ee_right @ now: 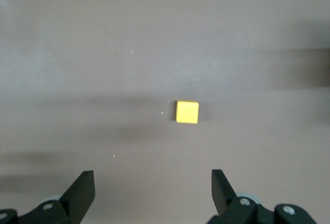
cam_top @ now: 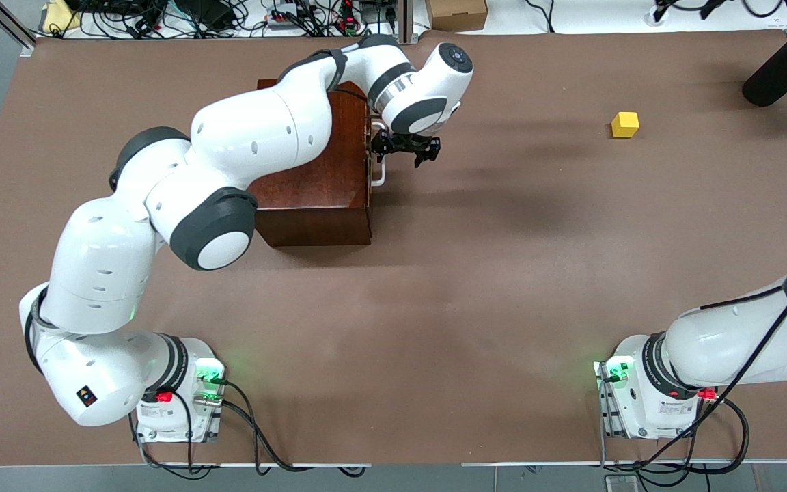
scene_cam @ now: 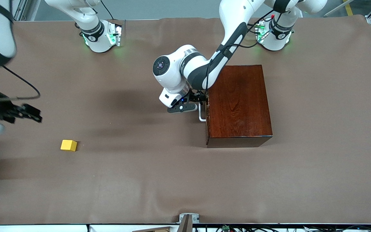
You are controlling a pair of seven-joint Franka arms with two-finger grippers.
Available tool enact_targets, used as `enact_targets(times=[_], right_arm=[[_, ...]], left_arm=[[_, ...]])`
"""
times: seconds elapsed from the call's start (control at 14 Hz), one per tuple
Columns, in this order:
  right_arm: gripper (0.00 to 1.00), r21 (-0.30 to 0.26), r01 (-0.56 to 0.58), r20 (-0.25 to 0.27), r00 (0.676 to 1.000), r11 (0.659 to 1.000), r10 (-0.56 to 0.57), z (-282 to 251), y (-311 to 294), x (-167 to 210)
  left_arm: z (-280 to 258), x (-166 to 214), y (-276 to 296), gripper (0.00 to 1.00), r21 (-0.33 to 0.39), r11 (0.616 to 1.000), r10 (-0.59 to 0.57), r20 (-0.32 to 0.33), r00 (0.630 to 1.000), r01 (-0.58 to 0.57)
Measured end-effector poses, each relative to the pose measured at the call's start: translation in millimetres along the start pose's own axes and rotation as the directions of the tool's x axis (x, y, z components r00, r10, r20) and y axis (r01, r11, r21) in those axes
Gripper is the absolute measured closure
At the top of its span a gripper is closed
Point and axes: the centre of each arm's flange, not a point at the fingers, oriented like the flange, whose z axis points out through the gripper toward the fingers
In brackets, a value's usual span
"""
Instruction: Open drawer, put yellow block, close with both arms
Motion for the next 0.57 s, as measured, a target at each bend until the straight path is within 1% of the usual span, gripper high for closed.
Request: enact_targets(times=[0.14,0.29,0.57], right_arm=[[0.00,-0.003,-0.005,0.027,1.000,1.000,0.005,22,3,7],[0.00,-0.004,-0.006,0.055,0.998,1.000,0.006,42,4,11],[0.00,-0.006,-0.004,0.121,0.993,1.000,0.005,86,3,19]], left_arm=[[-2,1,2,0.00,-0.014,1.000,-0.002,-0.009,1.000,0.001],[-6,1,6,0.00,-0.044,0.999,-0.011,-0.029,1.000,0.009],[-22,-11,30,0.00,-0.160,0.986,-0.063,-0.091,0.994,0.048]])
